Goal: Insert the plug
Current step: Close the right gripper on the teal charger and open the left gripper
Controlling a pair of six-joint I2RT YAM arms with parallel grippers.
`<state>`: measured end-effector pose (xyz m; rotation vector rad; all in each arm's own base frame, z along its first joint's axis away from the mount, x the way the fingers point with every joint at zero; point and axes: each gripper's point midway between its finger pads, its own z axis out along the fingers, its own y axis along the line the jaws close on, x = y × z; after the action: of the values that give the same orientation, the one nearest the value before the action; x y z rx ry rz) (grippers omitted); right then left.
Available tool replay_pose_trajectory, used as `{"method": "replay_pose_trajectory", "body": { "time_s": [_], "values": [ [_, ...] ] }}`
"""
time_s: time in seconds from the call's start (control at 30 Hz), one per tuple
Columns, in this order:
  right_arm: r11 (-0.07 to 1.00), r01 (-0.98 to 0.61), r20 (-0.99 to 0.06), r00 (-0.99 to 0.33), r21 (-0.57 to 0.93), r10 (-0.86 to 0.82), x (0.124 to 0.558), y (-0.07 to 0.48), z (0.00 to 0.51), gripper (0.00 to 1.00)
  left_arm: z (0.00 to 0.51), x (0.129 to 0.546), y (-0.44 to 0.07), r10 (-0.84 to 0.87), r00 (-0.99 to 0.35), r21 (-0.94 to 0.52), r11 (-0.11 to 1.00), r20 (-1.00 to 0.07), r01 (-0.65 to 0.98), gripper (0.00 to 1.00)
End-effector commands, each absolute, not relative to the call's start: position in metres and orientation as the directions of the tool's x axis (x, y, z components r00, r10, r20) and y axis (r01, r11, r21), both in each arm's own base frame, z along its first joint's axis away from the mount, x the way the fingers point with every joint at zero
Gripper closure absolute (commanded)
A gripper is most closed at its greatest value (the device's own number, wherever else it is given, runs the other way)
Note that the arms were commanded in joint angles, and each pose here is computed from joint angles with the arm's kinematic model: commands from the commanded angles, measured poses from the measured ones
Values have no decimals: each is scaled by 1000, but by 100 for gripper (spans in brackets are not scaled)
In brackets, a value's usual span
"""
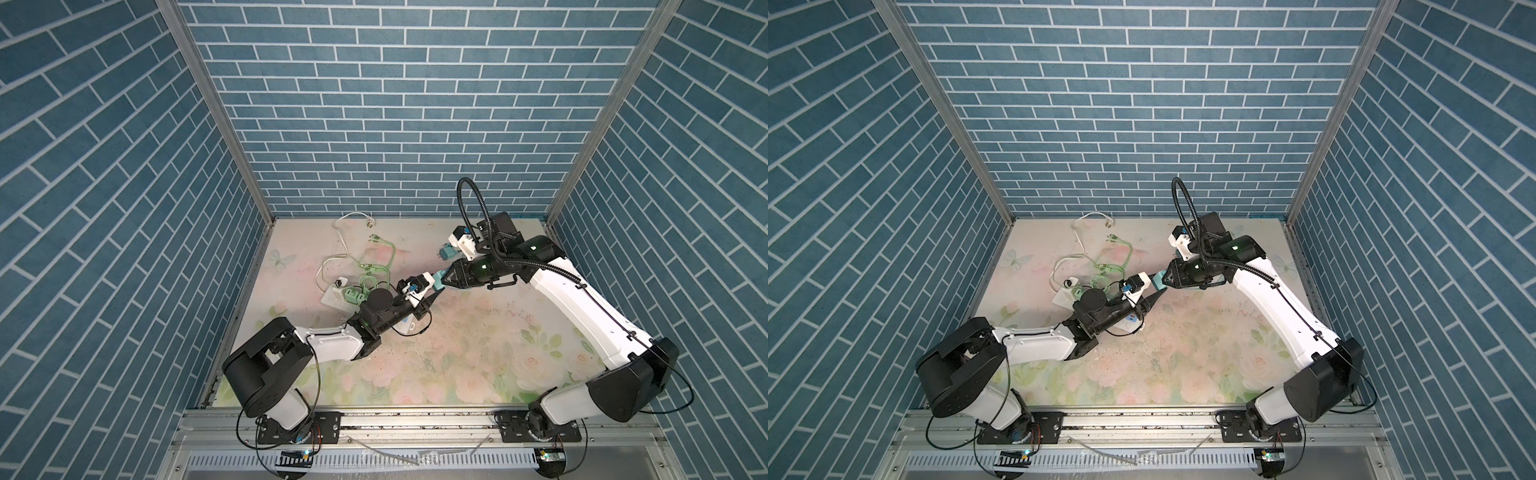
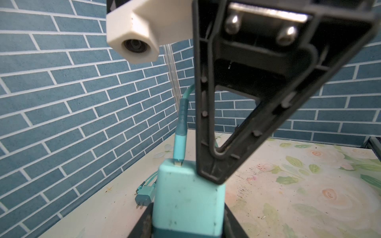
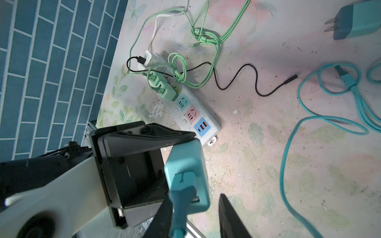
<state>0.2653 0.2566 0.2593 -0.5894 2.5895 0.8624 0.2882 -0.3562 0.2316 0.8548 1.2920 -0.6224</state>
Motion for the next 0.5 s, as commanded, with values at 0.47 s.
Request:
{"method": "replay_pose_trajectory", "body": {
  "time_s": [0.47],
  "values": [
    [672,-557,-481,-814,489,-325,268,281,259,62,251,279,-365,8,212,184,531,-977,827,77]
  ]
}}
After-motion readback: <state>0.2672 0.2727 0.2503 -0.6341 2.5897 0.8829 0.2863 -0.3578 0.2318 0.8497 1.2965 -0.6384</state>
